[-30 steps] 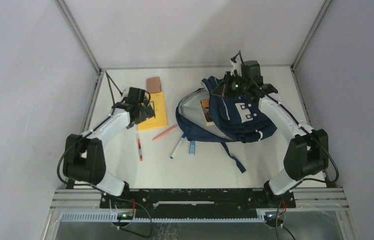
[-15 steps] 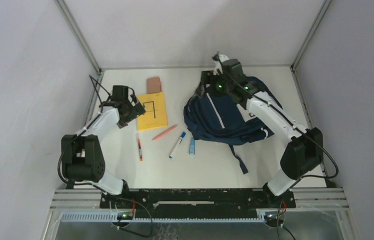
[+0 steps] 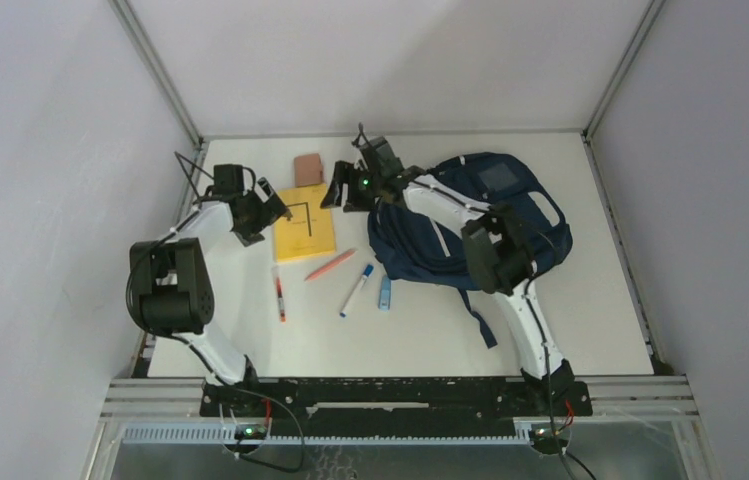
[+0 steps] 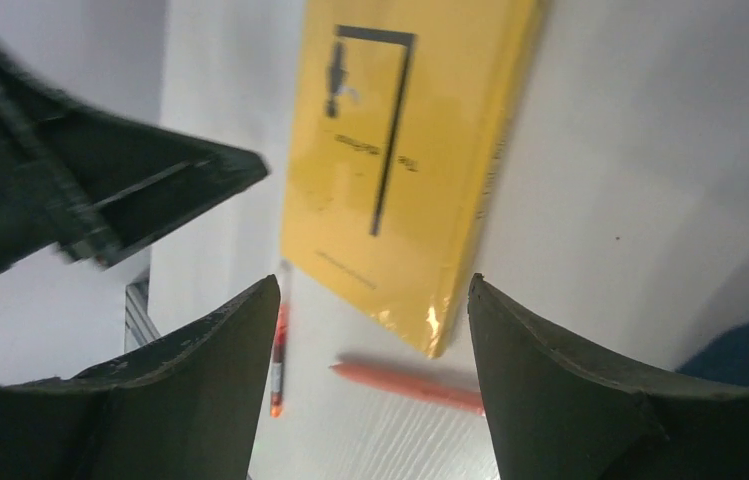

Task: Pack the student bag
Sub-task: Adjust the book at the center of the board.

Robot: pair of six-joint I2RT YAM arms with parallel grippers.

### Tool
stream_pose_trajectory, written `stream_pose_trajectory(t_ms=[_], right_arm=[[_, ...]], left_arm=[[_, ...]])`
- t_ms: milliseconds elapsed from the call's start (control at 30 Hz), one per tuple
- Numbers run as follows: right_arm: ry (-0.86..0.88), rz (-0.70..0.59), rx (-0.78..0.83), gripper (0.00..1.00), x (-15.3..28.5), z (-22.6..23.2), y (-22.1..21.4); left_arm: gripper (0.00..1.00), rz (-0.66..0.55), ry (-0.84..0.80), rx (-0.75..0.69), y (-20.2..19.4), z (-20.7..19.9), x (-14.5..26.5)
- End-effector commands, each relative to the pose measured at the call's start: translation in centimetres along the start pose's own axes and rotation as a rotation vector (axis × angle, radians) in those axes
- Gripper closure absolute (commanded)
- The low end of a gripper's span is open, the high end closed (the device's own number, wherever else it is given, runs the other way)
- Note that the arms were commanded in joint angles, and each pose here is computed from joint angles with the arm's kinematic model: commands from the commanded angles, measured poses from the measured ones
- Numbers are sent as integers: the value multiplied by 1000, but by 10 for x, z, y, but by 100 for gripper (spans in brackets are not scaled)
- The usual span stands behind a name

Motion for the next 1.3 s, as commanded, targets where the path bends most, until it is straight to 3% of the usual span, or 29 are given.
stream_pose_trajectory(t_ms=[0,300,467,967,1267], right_arm=[[47,9,-75,23,-19,24,2],[-77,30,-163,29,-66,-12,-14],[-111,27,-166,29,-74,-17,-20],[-133,77,-187,28,-91,-25,-41],[-198,-51,-115,26,-50,-43,6]], left_arm=[[2,-50,-79,-31,28,-14,-2],[5,4,-86,-41,21,-10,-25],[5,16,-170,-32,20,-22,-25],[7,35,-178,-26,16,-21,-34],[8,45,-133,-39,14,-14,-34]])
Point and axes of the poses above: each gripper's point midway between its finger pads, its own x axis back along the fingers, its own z axis along the line the jaws close on, y = z × x, the point moved 2 cm from there along x, back along the fingers, and after that the axes turned 12 degrees about -x, right-handed, at the moved point
